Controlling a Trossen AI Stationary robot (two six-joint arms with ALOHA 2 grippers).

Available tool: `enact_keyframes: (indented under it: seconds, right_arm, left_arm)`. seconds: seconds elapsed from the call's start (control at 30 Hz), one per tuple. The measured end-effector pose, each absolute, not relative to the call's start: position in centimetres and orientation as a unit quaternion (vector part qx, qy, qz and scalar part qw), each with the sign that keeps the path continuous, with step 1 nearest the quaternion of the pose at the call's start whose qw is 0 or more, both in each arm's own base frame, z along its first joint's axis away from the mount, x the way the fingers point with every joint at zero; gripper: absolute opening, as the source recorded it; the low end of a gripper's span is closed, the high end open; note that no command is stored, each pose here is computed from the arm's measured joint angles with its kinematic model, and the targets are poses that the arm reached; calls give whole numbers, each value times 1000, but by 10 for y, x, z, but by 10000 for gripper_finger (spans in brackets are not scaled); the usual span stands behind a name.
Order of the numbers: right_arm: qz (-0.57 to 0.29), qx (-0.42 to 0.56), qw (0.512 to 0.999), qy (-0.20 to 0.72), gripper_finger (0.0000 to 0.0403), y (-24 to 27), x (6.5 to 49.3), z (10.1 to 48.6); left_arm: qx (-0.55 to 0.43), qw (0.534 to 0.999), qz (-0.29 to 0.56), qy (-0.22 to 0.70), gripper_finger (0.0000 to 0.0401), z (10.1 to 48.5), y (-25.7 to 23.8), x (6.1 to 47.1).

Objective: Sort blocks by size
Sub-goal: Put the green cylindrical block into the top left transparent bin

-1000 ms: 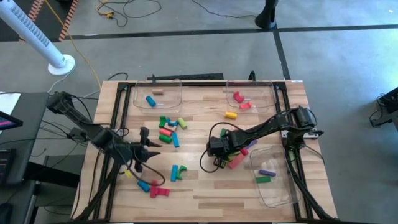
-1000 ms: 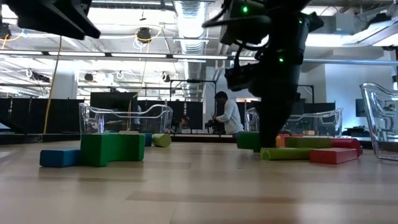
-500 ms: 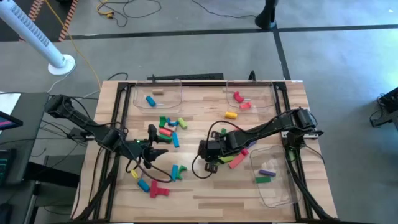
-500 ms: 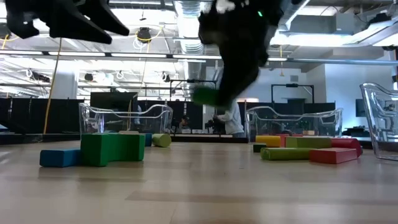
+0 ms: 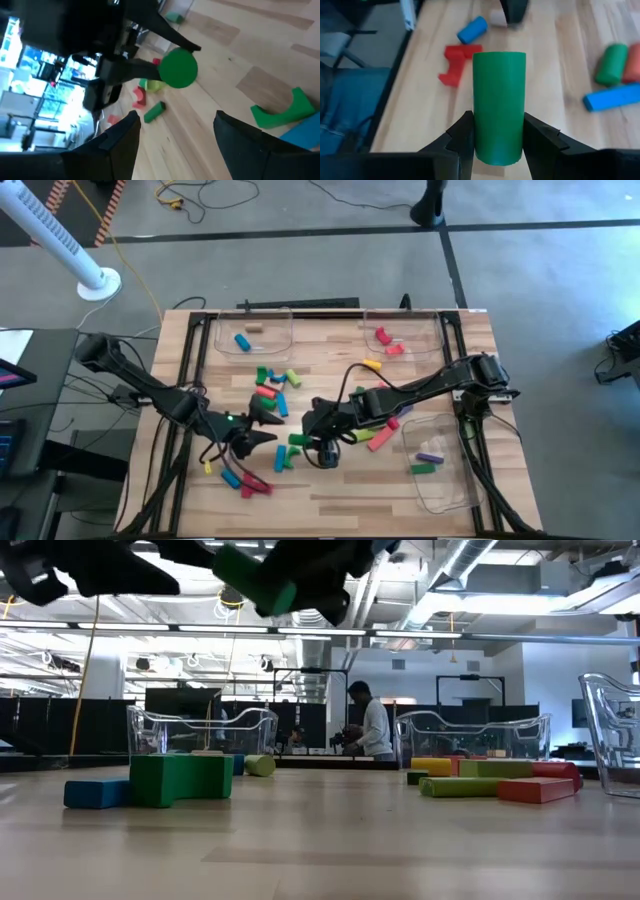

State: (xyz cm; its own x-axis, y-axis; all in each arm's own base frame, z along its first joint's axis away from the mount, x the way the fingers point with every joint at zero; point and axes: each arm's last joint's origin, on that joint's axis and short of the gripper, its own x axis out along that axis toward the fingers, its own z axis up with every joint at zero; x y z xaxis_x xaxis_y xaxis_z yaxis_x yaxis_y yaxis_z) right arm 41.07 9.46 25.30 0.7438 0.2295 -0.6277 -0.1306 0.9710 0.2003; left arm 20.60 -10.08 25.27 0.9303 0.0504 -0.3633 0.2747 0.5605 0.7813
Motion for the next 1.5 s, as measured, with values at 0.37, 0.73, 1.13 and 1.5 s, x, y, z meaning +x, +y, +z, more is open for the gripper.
enact_keyframes:
  seconds: [0.37, 0.73, 1.13, 1.5]
  right_arm:
    - [108, 74, 931, 341, 162, 95, 411, 254]
    - [104, 81, 935, 330, 162, 92, 414, 256]
    - [113, 88, 942, 302, 162, 85, 418, 260]
    - [114, 87, 943, 300, 162, 84, 419, 260]
  left_arm:
    - [480, 866, -61, 128, 242, 250, -111, 224]
    - [465, 872, -96, 120, 242, 248, -114, 224]
    - [460, 877, -101, 97, 242, 252, -114, 226]
    - [469, 867, -117, 125, 217, 242, -122, 253]
